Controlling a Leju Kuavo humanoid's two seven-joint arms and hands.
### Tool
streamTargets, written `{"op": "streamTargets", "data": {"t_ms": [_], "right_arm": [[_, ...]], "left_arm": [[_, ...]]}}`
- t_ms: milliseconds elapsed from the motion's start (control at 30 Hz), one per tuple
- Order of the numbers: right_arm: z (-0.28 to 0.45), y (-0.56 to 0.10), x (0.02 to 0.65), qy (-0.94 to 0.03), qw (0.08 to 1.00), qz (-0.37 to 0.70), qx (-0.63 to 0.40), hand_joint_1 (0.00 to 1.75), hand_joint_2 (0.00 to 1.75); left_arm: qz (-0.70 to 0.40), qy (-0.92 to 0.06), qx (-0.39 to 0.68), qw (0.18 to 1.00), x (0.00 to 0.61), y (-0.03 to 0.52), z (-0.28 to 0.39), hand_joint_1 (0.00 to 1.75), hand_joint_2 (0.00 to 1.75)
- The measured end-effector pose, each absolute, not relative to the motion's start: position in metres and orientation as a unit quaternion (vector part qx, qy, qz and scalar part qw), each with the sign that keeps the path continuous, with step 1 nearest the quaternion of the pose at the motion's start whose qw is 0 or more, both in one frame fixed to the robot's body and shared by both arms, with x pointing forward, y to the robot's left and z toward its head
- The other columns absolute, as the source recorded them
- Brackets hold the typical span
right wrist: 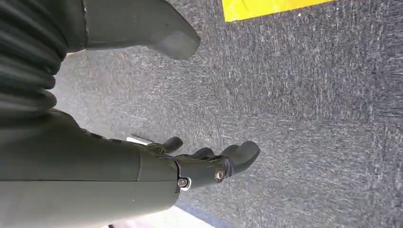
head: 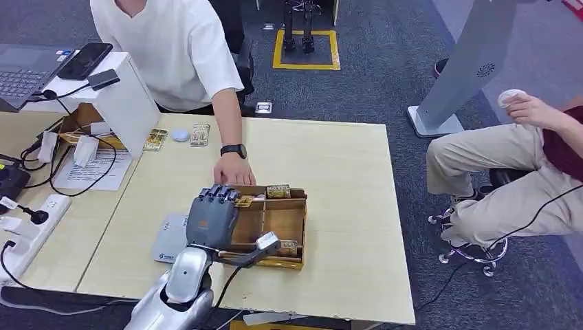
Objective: Pass the card to the sensor for recognition and then transmit it.
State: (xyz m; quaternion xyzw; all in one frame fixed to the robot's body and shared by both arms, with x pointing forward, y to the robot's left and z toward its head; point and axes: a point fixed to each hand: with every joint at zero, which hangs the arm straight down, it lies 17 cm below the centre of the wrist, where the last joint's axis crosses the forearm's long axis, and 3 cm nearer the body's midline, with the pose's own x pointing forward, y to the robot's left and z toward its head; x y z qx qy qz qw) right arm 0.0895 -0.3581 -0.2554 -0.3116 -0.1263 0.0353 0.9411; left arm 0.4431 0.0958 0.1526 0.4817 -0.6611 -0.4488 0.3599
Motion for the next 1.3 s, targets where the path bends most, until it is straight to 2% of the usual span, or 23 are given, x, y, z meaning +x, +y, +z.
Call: {"op": "streamTargets", "data": {"t_ms": [1300], "right_arm": [[-0.255,-0.358,0.089,-0.126,0.941,0.032,-0.312,0.00,1.75]], "left_arm": [[-0.438,-0.674,0.465,0.370,0.432,0.096,0.145,1.75,1.75]]}}
